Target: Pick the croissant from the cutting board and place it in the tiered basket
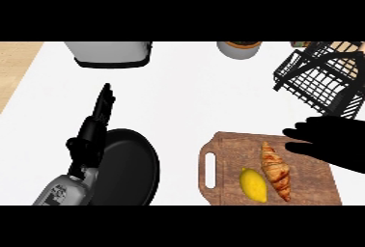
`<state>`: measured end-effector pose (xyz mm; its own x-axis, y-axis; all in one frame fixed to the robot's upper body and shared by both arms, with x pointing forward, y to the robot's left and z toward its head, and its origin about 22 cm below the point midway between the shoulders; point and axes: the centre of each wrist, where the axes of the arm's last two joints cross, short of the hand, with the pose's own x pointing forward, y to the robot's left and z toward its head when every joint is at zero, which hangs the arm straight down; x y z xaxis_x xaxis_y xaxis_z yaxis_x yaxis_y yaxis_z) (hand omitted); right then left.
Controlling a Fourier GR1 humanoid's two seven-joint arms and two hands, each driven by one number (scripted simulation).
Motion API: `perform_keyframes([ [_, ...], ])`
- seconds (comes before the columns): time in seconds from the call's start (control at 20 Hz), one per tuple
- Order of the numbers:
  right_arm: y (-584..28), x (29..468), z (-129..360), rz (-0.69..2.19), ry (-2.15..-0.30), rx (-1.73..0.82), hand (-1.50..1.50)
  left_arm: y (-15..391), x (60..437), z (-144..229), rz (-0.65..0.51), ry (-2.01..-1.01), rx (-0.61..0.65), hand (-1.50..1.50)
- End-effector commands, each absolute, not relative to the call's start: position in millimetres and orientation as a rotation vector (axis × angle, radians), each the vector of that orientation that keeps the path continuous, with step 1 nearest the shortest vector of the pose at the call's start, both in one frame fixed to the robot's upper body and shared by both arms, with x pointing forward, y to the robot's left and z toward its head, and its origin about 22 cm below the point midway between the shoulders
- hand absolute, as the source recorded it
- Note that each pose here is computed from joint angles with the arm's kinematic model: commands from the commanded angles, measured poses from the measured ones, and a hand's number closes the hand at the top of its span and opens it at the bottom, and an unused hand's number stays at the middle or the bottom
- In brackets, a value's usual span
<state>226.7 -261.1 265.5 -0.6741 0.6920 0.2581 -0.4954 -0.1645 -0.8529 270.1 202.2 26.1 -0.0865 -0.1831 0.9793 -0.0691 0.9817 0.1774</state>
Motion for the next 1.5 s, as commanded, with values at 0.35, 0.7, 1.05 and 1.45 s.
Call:
perform_keyframes([
  [0.35,-209.4,193.2,235.7,1.999,-1.183,-0.367,-1.50,205.1,264.2,29.7,-0.111,-1.658,0.194,0.00],
  [0.7,-204.2,186.6,201.0,2.055,-1.001,-0.436,-1.50,201.7,278.4,33.6,-0.099,-1.663,0.196,0.00],
  [1.05,-211.2,186.7,212.3,2.089,-0.945,-0.541,-1.50,214.0,274.8,29.0,-0.097,-1.666,0.193,0.00],
  [1.45,-211.5,216.6,203.2,2.118,-0.938,-0.609,-1.50,193.0,265.3,26.4,-0.112,-1.667,0.194,0.00],
])
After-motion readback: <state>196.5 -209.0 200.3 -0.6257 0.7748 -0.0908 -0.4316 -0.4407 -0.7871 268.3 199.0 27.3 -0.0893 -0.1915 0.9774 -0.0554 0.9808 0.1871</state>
